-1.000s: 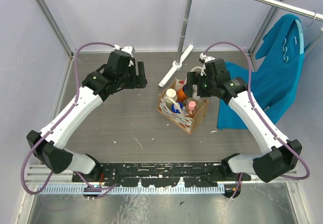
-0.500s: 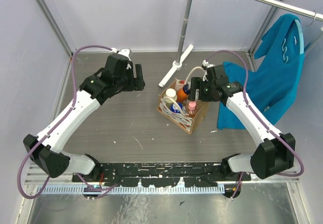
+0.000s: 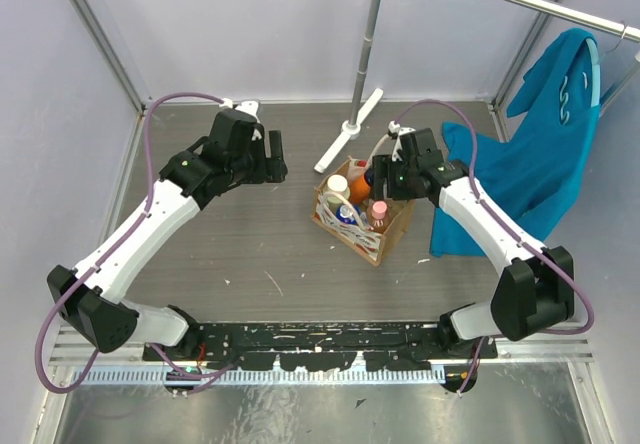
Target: Take the personal care products out of the canvas bag
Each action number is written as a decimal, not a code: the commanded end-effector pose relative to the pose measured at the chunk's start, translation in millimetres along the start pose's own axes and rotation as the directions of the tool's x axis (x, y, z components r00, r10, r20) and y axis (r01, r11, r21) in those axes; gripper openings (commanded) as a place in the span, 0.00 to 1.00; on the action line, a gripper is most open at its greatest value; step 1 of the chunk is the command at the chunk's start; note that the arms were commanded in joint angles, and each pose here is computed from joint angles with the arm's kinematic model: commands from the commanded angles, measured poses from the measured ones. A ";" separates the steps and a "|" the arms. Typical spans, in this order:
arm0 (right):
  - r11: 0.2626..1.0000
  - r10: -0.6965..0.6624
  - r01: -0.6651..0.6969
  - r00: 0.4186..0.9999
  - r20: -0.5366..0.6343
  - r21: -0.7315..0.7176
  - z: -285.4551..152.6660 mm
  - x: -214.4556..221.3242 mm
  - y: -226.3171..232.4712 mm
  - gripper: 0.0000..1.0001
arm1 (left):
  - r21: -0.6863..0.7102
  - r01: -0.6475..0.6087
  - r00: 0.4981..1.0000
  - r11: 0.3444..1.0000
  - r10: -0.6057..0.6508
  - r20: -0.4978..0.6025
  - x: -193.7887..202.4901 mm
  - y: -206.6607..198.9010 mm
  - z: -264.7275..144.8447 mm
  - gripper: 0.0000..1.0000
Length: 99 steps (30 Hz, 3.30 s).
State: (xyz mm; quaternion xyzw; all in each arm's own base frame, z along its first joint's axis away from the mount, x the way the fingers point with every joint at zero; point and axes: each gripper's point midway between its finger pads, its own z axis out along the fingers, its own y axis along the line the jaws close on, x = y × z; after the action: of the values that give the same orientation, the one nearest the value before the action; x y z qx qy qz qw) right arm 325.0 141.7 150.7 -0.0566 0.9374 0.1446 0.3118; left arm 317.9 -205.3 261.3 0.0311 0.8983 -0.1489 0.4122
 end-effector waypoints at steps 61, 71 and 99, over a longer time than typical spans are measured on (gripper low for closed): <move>0.854 -0.385 0.503 0.781 0.491 -0.131 -208.6 -150.9 197.5 0.21 | -0.083 0.013 0.997 0.996 -0.006 0.080 -8.3 23.4 -20.9 0.84; 0.792 -0.401 0.540 0.811 0.425 -0.285 -174.0 -105.6 244.4 0.20 | -0.292 0.149 0.962 0.945 -0.070 0.265 -39.2 80.1 -77.1 0.83; 0.781 -0.562 0.559 0.824 0.077 -0.278 -36.2 62.4 271.8 0.38 | -0.238 0.154 0.955 0.959 -0.082 0.287 -38.7 77.9 -77.8 0.87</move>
State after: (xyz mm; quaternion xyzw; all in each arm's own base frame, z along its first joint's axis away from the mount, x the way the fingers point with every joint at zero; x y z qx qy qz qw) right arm 193.6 366.9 161.0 -0.4062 0.8675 0.1330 0.2545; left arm 296.5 -104.5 317.2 -0.0945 0.8492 -0.0528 0.5169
